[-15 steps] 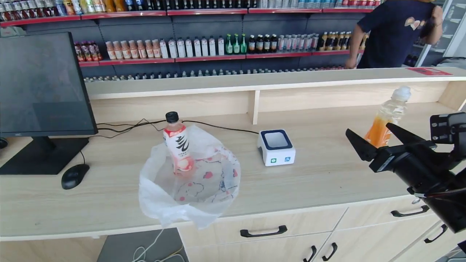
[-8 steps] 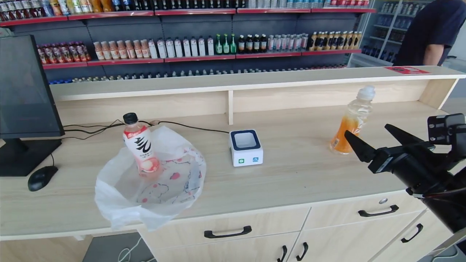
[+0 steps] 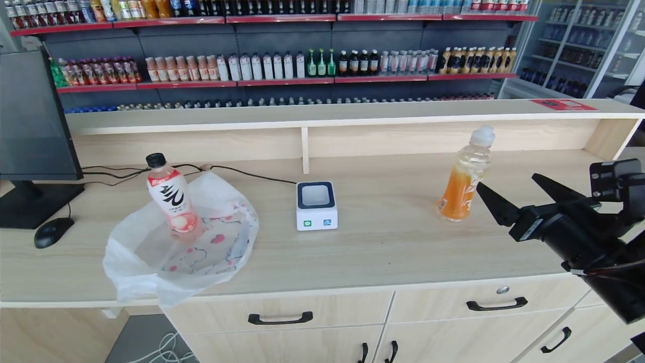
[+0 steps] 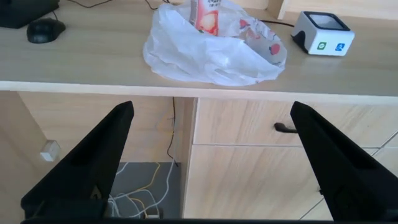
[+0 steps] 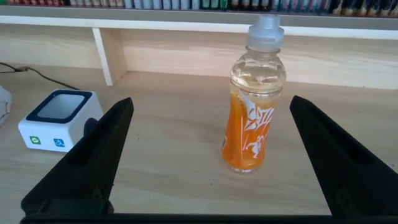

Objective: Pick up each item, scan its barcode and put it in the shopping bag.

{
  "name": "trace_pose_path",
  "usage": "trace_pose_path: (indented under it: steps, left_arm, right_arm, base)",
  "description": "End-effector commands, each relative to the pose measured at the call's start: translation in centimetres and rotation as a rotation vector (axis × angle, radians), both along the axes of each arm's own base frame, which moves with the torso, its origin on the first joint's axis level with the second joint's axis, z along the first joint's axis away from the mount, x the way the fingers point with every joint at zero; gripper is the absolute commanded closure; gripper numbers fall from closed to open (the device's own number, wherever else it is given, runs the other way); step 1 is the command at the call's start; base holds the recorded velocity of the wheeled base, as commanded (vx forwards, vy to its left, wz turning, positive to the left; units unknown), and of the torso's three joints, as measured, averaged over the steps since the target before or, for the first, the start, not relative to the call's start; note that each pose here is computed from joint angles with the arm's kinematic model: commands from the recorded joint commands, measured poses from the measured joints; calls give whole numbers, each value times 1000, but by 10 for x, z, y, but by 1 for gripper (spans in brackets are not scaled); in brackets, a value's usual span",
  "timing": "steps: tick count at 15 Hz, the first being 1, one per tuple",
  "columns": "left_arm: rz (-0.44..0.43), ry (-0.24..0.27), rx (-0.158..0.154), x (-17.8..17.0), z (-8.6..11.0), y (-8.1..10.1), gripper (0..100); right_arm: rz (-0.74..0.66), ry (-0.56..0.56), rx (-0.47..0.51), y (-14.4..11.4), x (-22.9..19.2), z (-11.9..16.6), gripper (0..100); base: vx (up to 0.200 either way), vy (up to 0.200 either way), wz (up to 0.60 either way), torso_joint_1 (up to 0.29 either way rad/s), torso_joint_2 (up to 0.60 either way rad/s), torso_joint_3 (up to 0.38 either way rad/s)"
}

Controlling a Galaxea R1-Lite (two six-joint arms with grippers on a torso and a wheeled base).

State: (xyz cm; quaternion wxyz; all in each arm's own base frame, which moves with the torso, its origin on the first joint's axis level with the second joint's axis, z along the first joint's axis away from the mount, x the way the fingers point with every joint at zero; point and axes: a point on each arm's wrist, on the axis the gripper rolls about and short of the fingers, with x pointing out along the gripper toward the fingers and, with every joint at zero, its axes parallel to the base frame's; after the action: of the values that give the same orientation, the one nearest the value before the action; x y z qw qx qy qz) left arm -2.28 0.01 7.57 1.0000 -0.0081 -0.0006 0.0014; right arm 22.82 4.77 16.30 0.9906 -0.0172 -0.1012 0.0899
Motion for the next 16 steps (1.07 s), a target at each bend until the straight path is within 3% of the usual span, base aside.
trace_pose_path:
  steps: [1, 9, 13, 16]
  left_arm:
    - [0, 1, -1, 0, 0, 0, 0]
    - [0, 0, -1, 0, 0, 0, 0]
    - [0, 0, -1, 0, 0, 0, 0]
    - [0, 0, -1, 0, 0, 0, 0]
  right_arm:
    - [-9, 5, -2, -2, 1, -1, 0]
    - [-13, 17, -7, -3, 0, -4, 0]
    - [11, 63, -75, 3, -8, -16, 0]
    - [16, 83, -80, 3, -14, -20, 0]
  base:
    - [0, -200, 0, 2, 17, 7]
    - [0, -200, 0, 2, 4, 0]
    - [200, 0, 0, 0, -1, 1]
    - [0, 0, 0, 0, 0, 0]
